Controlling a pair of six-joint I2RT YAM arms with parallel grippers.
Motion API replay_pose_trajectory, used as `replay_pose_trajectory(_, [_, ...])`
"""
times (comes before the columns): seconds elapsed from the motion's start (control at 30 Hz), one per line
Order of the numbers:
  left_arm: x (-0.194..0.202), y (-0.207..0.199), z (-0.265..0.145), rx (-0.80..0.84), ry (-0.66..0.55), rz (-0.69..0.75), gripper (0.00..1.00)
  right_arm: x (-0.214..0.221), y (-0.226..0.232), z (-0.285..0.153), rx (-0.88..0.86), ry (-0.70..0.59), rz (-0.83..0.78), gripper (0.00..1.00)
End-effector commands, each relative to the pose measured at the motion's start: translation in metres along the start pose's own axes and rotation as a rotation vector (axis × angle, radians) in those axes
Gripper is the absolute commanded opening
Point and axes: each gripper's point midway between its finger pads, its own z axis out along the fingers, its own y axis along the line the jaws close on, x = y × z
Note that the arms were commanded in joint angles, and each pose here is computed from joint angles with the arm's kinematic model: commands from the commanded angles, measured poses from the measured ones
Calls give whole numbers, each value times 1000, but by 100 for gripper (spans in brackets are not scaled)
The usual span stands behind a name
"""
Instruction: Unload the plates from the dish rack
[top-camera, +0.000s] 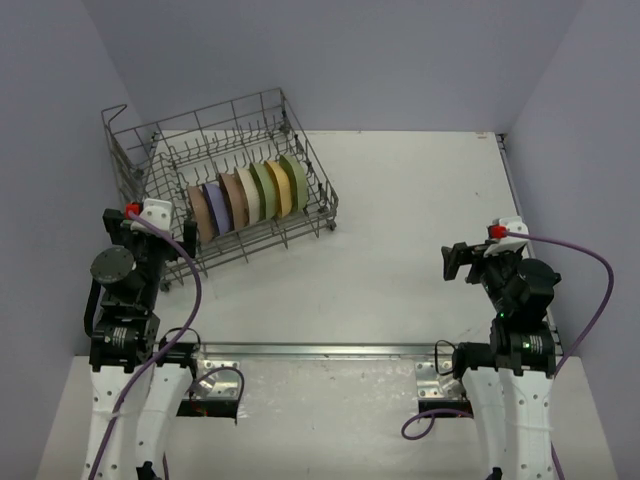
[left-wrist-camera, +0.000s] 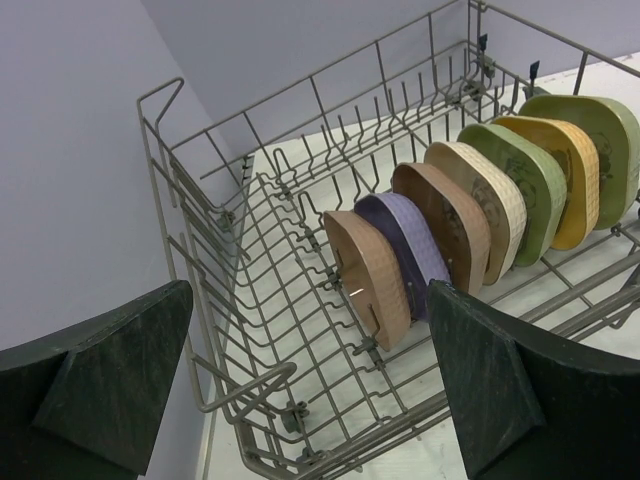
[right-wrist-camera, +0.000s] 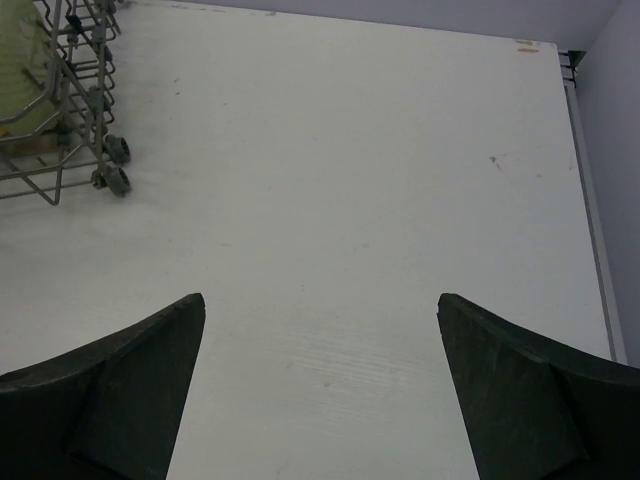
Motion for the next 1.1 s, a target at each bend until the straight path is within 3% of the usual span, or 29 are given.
replay_pose_trajectory(0.0, [-16, -3, 0, 31, -36, -12, 100, -8, -1, 1, 1, -27, -15, 99])
replay_pose_trajectory(0.23, [-26, -14, 5, 111, -20, -17, 100, -5, 3, 5, -26, -16, 9, 99])
replay_pose_trajectory(0.6, [-35, -49, 64, 295, 271, -263, 100, -9, 8, 25, -77, 59, 78, 99])
replay_pose_trajectory(0.9, [-19, -54, 101, 250, 390, -426, 85, -12, 14, 32, -113, 75, 124, 99])
replay_pose_trajectory(1.07, [14, -39, 119, 217, 517, -622, 74, -12, 16, 33, -122, 81, 127, 99])
